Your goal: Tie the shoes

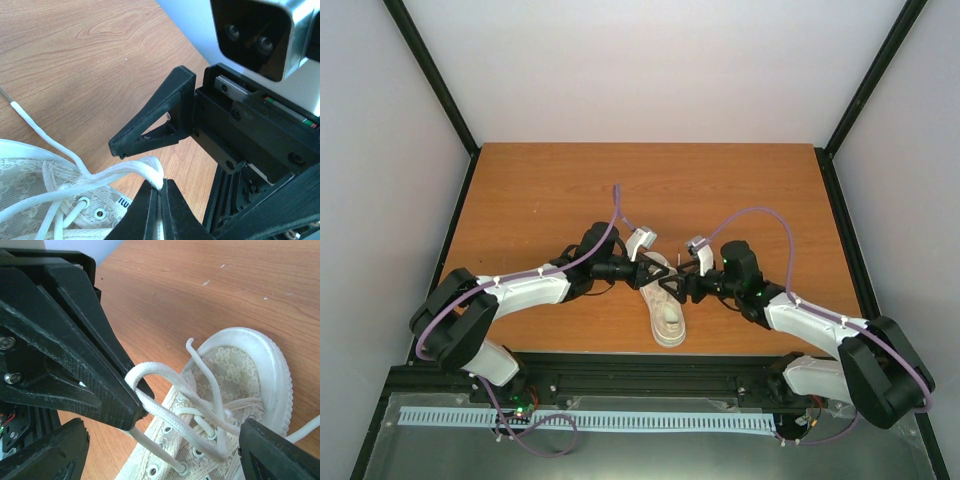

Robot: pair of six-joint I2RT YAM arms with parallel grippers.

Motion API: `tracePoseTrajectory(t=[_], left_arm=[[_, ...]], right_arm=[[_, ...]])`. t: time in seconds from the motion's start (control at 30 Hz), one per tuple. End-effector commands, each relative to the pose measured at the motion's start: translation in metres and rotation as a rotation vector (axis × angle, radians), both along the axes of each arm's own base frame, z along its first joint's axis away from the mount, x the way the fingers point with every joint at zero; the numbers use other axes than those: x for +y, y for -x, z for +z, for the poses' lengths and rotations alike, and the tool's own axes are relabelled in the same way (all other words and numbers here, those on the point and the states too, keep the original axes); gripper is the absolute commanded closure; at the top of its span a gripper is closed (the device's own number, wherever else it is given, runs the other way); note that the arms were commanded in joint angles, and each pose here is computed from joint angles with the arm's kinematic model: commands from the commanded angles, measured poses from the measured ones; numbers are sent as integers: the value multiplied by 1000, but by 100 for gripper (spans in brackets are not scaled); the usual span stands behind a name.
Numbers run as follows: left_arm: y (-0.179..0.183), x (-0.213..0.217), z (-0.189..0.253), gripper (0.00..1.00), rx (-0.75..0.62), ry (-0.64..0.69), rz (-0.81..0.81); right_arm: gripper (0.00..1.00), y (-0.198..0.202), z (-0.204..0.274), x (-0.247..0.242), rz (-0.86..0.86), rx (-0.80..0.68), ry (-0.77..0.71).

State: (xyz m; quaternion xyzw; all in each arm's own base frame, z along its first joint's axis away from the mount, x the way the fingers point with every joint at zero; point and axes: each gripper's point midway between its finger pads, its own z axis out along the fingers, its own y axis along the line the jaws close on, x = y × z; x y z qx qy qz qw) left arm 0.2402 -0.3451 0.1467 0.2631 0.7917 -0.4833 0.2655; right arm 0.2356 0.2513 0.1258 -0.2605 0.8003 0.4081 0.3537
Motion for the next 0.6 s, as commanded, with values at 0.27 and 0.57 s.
tracePoseTrajectory(t=[0.27, 0.57], left_arm=[[-5, -3, 12, 99, -24, 38, 5], [-5, -3, 12, 99, -25, 36, 3]], right_arm=[[30, -13, -1, 13, -60, -84, 43], [46, -23, 1, 12, -119, -126, 52]])
